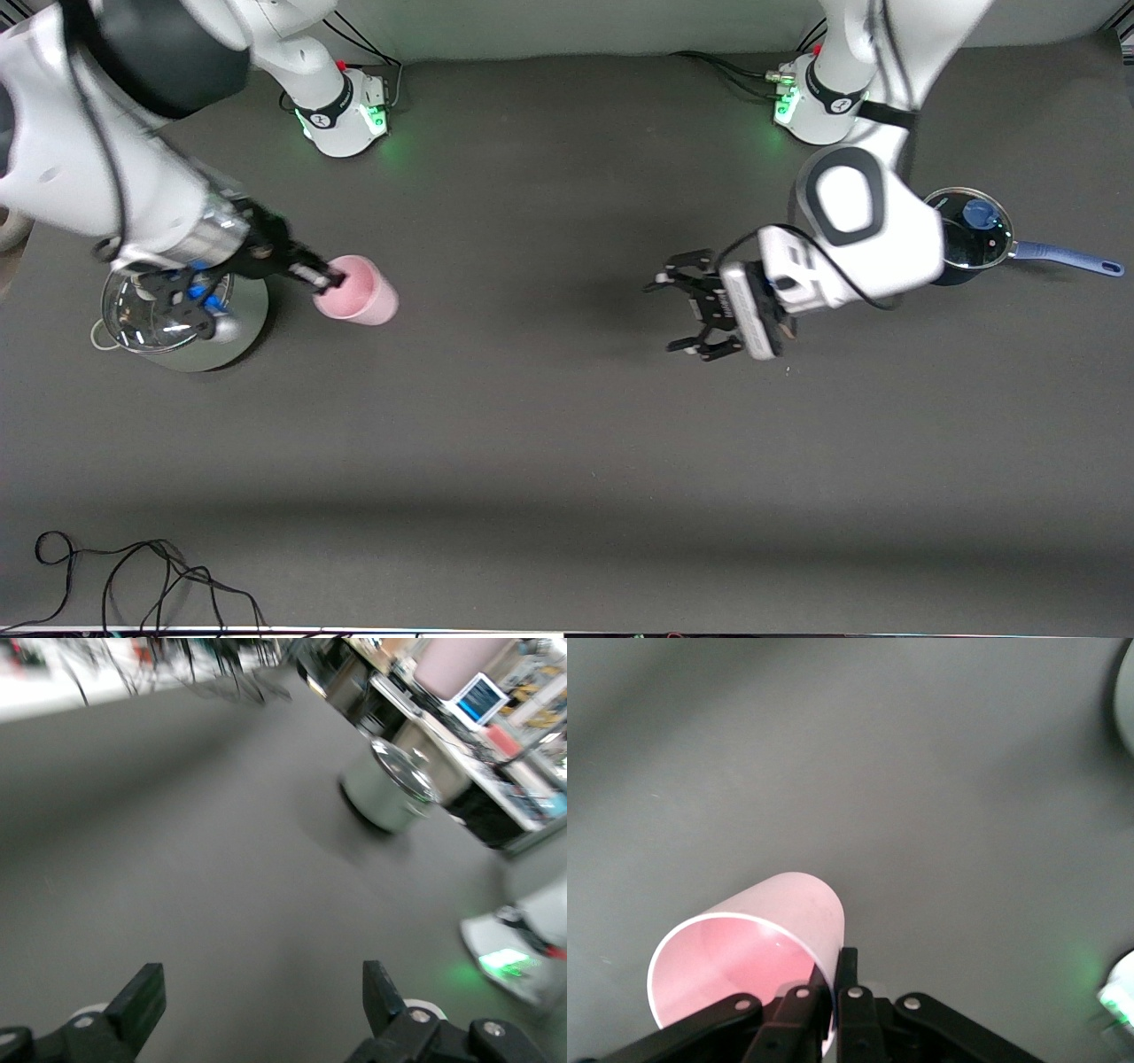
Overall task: Transfer pink cup from left to right arm
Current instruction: 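Open the left gripper and pull it back while the right gripper holds, then lower the pink cup to the table with the right gripper and release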
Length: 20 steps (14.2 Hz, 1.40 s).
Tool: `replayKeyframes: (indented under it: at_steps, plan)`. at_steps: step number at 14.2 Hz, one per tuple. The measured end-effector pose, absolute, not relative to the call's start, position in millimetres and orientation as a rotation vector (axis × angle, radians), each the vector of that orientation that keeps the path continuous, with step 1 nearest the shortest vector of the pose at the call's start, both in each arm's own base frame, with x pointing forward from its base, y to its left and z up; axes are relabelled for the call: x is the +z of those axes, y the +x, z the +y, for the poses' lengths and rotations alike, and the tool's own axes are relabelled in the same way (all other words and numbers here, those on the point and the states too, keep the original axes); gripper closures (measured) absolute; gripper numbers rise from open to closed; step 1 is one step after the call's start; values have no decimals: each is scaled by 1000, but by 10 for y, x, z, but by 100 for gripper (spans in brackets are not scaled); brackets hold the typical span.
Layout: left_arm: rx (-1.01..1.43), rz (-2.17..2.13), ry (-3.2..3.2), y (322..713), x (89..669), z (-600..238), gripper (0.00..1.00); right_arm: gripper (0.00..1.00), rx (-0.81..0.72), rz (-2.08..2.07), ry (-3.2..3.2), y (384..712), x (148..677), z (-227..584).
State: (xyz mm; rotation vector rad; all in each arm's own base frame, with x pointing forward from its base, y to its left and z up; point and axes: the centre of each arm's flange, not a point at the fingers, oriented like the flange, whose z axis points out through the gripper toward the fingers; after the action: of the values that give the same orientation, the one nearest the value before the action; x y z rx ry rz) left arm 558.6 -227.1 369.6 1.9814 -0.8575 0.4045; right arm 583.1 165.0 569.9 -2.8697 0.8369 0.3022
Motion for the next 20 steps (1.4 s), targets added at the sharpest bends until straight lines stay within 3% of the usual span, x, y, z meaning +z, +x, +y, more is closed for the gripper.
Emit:
replayKeyframes:
  at_steps: [7,13,20]
  plan:
    - [-234,-822,2301,5683,4111,-1332,0,95,327,691,-2902,5875,4747,609]
    - [-404,-843,2584,5825,4716,-612,0,95,245,653,-2940,5819,3773,473]
    - [-551,-486,2914,5815,5215,-183,0,95,179,623,-3029,5728,2655,72]
